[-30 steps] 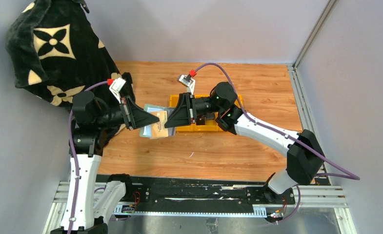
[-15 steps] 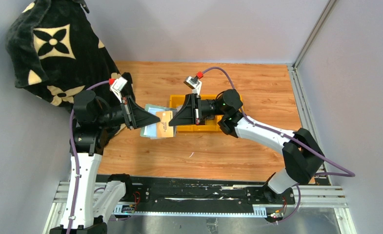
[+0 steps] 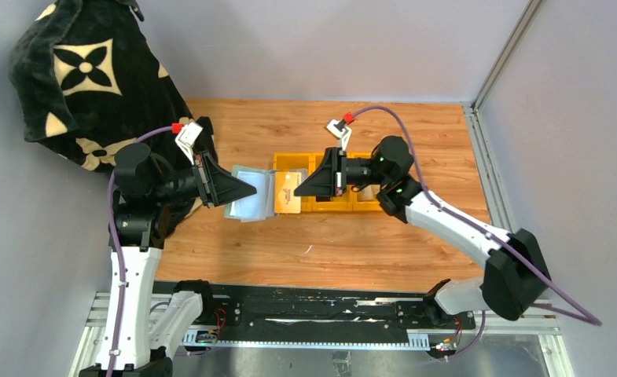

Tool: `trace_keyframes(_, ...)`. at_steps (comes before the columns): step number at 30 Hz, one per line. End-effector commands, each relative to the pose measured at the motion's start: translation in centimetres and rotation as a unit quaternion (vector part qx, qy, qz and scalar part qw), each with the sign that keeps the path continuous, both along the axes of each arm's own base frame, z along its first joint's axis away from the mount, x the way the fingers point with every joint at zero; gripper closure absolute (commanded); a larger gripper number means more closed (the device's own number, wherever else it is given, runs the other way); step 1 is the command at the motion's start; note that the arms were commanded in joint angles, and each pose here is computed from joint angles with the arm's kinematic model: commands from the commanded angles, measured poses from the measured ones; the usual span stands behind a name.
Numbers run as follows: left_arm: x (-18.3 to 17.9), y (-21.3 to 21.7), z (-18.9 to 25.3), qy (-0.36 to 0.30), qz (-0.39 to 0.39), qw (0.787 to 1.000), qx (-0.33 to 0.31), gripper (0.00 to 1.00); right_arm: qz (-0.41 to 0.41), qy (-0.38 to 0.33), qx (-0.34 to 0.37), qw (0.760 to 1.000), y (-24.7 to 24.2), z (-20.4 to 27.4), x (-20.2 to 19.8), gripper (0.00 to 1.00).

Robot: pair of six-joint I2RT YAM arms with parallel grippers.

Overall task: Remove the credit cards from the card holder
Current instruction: Remove the credit card from the card holder, then place the credit card in the storage box.

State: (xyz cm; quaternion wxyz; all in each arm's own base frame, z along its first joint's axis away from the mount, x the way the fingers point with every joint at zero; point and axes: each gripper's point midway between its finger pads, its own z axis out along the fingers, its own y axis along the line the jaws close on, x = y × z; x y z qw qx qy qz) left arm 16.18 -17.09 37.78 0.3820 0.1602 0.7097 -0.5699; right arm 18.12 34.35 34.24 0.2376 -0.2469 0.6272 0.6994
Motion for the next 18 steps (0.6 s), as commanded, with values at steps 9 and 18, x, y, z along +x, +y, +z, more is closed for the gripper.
trace_keyframes(9,1.1,0.9,-0.7,-0.044,0.037,0.997,0.060,1.00,-0.314,0.031,-0.346,0.883,-14.5,-12.7,10.2,1.00)
trace_keyframes(18,-0.2,0.7,-0.5,-0.056,0.019,0.997,0.057,1.00,-0.403,0.021,-0.526,0.748,-21.1,-18.2,16.6,1.00)
